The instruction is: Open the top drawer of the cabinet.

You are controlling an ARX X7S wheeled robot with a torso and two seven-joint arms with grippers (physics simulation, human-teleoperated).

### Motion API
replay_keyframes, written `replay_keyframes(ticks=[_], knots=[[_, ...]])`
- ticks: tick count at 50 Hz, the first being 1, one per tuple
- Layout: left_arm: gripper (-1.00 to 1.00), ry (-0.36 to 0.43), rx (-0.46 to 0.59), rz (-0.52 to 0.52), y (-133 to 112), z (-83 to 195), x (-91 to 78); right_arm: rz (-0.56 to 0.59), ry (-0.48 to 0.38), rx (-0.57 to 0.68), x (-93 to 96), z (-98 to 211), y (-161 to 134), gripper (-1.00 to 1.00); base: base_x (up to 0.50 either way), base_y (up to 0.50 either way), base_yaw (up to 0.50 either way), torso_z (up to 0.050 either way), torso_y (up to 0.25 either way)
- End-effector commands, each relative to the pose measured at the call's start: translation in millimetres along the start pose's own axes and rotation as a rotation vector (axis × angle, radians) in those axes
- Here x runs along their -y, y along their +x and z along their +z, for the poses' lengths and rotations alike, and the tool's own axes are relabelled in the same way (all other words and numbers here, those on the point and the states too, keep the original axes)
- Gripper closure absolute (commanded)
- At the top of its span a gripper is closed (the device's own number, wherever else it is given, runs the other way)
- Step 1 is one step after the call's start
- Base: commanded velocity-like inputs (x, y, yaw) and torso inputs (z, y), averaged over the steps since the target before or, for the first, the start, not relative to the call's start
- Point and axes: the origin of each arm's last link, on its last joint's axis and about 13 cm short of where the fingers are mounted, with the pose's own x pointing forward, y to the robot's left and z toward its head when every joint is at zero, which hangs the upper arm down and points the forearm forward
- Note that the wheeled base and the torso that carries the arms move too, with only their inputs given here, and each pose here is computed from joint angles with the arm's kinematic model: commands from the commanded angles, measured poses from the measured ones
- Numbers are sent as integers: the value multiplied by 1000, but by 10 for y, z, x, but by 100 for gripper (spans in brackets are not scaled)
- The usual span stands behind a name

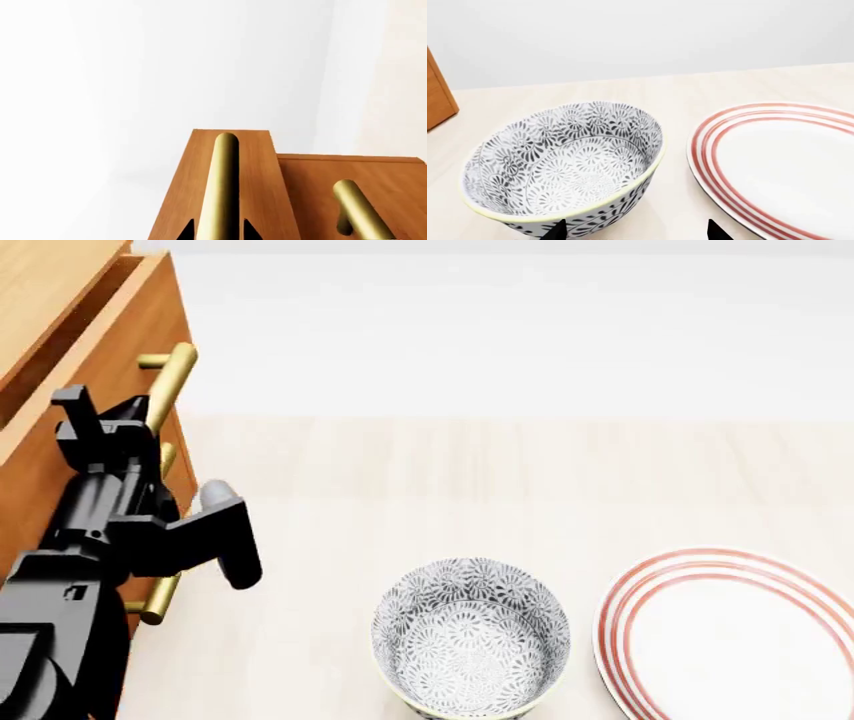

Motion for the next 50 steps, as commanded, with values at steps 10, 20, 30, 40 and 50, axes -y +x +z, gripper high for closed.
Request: replay_keyframes(ticks=[10,20,30,40,50], knots=[[100,-16,182,23,-23,553,-135,22,-2,7,-17,-7,5,-100,1,0,-1,0,0],[100,-29,255,24,-64,785,-173,29,-3,4,-17,-7,-6,-100,0,0,-3,0,0],[100,-45,305,41,-115,921,-240,35,-4,2,-20,-8,-4,-100,-4,0,-1,0,1],[100,-59,328,47,-134,973,-266,32,-4,2,-19,0,-6,-100,-7,0,0,0,3],[-100,-343,434,-8,-345,1122,-385,22,0,-6,-13,-3,15,-100,-3,0,0,0,2]])
